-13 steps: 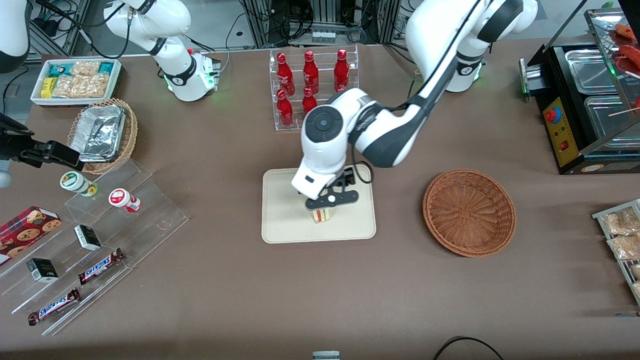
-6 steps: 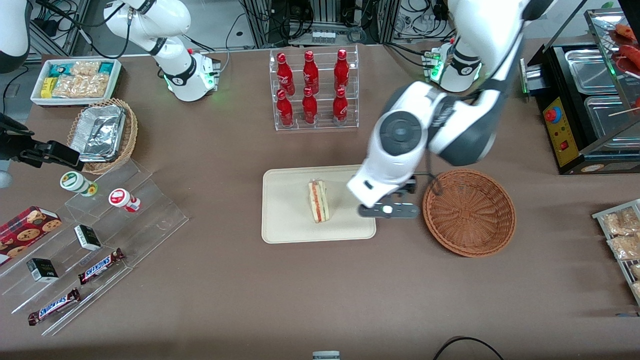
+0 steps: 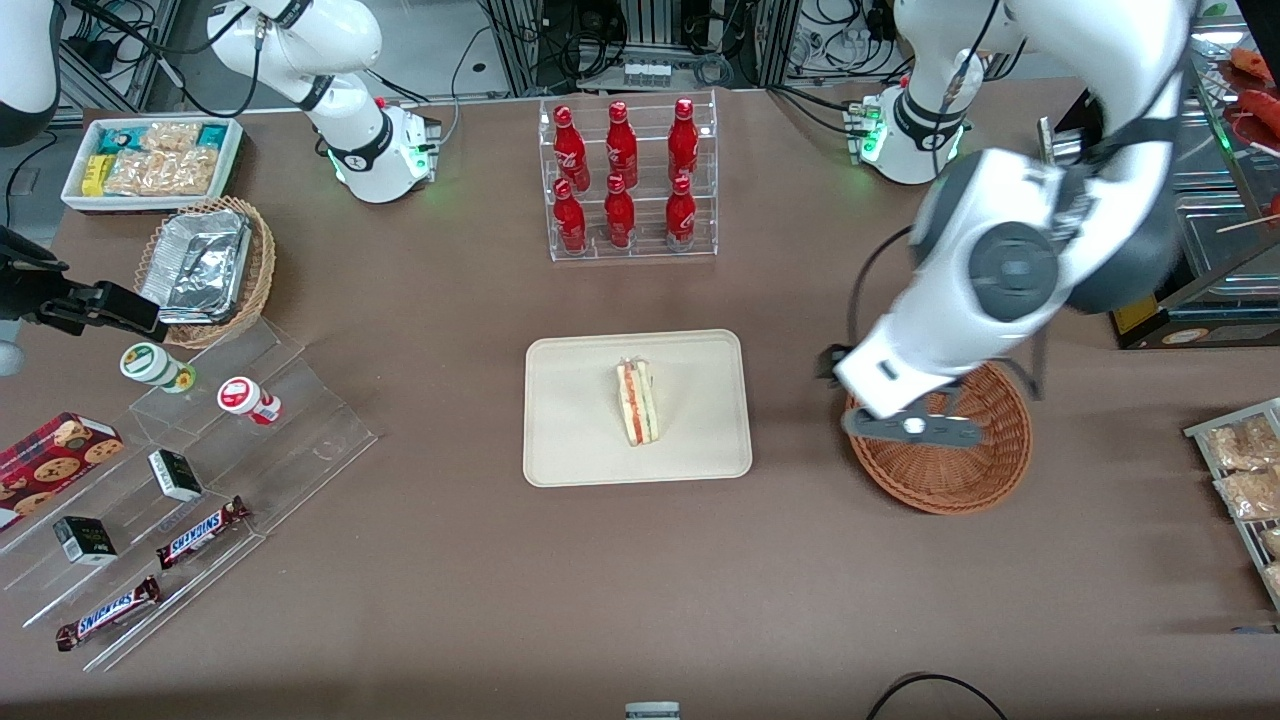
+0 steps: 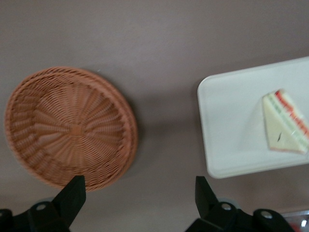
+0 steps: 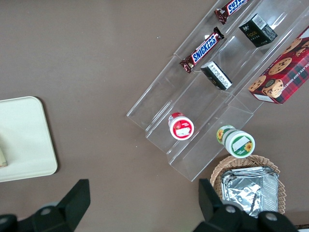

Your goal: Place sandwich from basket to tray

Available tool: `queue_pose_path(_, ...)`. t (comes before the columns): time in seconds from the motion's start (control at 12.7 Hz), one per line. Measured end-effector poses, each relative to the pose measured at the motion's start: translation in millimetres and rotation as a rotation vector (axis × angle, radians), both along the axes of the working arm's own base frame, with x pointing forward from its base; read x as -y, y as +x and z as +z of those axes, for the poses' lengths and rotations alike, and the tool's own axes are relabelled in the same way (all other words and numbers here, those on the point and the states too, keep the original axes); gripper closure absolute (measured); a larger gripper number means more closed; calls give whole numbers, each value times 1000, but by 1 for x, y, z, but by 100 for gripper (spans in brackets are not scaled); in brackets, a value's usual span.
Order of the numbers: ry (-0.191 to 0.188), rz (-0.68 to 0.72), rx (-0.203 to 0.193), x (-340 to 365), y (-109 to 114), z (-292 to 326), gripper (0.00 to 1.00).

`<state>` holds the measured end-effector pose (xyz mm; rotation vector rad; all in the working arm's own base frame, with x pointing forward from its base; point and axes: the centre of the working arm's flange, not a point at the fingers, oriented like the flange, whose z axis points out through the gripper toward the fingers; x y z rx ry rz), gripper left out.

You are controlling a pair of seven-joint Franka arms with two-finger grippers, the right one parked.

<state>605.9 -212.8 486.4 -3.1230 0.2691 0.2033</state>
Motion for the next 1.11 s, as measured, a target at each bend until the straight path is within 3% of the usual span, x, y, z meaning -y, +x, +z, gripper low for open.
queue_pose_path(0.16,-3,-16,-27,-57,-3,25,0)
queue_pose_path(0.32,2,2,-22,-89,-12,51,0)
queue_pose_path(0.79,53,66,-2,-133,-42,96,0)
queue_pose_path(1.11,68,78,-13,-145,-72,114,0)
